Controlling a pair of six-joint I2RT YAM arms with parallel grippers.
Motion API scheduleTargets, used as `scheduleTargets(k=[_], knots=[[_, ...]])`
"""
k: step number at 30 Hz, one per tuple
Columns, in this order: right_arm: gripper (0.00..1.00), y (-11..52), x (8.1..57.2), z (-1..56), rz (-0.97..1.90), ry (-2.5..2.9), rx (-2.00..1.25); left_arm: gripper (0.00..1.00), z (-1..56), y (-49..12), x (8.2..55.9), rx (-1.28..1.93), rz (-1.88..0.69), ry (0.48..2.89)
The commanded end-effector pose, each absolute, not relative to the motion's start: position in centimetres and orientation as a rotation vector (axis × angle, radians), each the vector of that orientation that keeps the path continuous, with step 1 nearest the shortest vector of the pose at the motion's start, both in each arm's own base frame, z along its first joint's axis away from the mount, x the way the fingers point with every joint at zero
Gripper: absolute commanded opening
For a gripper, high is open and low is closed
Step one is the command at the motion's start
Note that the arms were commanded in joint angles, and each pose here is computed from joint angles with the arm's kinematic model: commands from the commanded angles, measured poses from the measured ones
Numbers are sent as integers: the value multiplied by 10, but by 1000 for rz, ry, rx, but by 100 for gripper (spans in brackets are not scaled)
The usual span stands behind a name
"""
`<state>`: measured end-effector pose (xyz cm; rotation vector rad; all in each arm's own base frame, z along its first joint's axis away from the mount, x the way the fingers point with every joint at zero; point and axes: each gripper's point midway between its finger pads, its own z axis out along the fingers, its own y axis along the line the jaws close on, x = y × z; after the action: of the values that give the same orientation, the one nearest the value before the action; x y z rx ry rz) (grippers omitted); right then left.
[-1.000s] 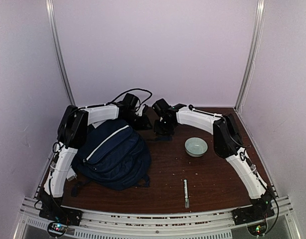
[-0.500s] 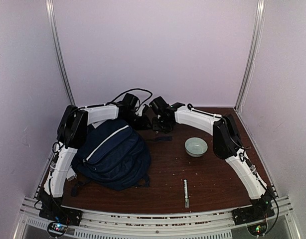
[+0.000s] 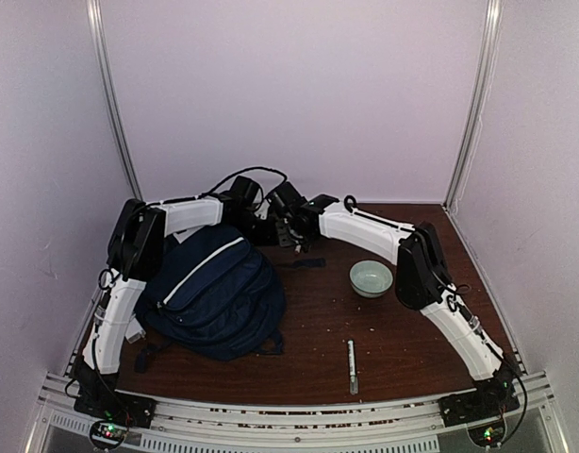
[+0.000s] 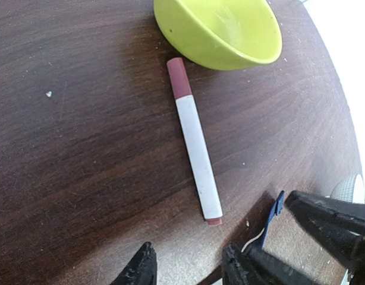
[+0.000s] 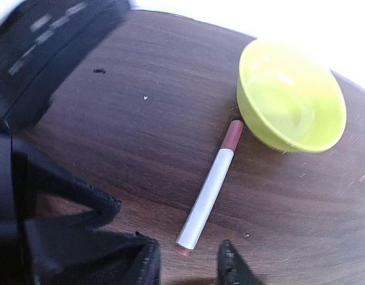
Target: Pack the student bag
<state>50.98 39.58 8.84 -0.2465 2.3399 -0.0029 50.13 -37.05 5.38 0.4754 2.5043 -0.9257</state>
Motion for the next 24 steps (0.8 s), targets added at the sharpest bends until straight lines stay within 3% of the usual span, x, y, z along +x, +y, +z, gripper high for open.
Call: scheduleTargets(k=[1,5,12,15,24], knots=[[41,379,514,88,-261,2267,-416,41,64,-353,512,457,-900,2503],[54,364,516,88,-139,2354,-286,44,68,-364,510,515,-877,2473],[52,298,527,145,105,2314,82,51,70,-394,508,618,-804,2420],[52,270,531,167,151,2269,162,57,71,-405,508,724,-656,2409],[52,206,530,183,206,2216,300,62,30,-415,472,872,-378,2528]])
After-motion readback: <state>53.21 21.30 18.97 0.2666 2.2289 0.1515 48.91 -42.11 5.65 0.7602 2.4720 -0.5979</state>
